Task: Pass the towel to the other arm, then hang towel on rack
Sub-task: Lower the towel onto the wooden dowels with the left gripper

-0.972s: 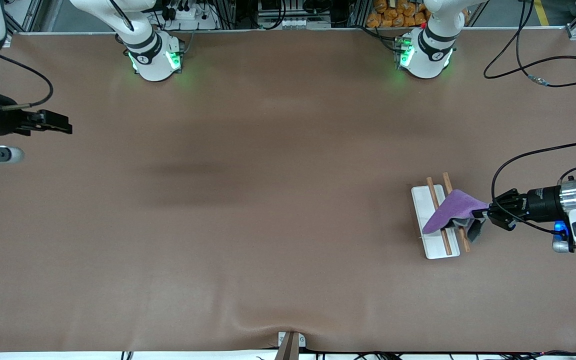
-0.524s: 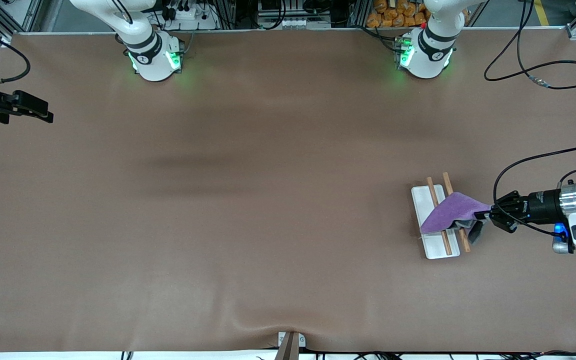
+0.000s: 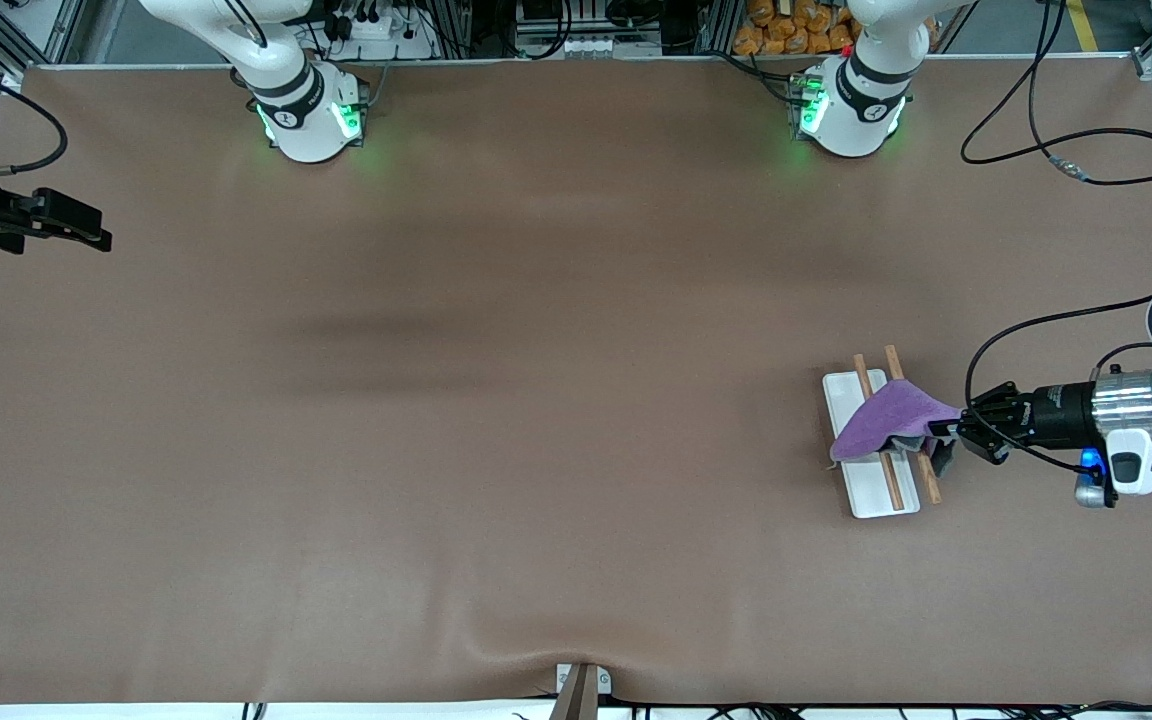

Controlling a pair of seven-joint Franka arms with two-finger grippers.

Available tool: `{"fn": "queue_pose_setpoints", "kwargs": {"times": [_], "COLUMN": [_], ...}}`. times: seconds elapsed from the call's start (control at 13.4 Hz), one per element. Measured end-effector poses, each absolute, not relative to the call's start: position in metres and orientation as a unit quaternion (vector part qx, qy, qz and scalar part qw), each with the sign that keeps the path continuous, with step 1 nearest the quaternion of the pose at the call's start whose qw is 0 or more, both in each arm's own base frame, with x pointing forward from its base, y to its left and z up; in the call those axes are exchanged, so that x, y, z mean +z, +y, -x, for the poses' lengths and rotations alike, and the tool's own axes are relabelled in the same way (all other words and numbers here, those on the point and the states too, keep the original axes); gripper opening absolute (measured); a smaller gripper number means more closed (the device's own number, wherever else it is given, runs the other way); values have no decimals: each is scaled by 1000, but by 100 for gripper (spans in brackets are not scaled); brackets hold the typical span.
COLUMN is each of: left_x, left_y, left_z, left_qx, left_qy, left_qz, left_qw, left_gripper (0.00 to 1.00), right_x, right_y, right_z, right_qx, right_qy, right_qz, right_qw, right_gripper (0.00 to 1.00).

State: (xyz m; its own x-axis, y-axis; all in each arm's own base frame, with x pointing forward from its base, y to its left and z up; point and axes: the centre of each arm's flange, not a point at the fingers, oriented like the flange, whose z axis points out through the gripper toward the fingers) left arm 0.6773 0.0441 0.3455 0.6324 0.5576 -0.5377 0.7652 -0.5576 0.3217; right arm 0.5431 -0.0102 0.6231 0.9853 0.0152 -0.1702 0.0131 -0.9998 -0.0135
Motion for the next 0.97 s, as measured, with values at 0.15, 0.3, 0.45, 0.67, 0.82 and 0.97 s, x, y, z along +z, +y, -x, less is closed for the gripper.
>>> {"fn": "queue_pose_setpoints", "kwargs": {"times": [0.15, 0.3, 0.45, 0.67, 0.82, 0.97], "left_x": [330, 313, 309, 310, 312, 314], "left_y": [48, 51, 52, 53, 55, 60], "left_z": [-677, -677, -677, -678, -679, -681], "left_qx": [-200, -209, -210, -208, -203, -195], "left_qy": [385, 386, 385, 385, 381, 376], "left_qz": [-859, -857, -857, -858, -863, -869], "left_qw": [271, 271, 269, 269, 261, 256], "left_gripper": [3, 3, 3, 3, 3, 3], "right_x": [623, 624, 625, 625, 626, 626], "right_y": [-10, -10, -10, -9, -9, -9], "right_z": [-543, -545, -546, -547, -547, -548], "right_qx": [84, 78, 74, 69, 68, 67], "right_qy": [-7, -8, -8, -9, -9, -10], "right_qz": [996, 997, 997, 998, 998, 998], "right_qw": [6, 6, 6, 6, 6, 6], "right_gripper": [100, 100, 100, 100, 100, 100]}}
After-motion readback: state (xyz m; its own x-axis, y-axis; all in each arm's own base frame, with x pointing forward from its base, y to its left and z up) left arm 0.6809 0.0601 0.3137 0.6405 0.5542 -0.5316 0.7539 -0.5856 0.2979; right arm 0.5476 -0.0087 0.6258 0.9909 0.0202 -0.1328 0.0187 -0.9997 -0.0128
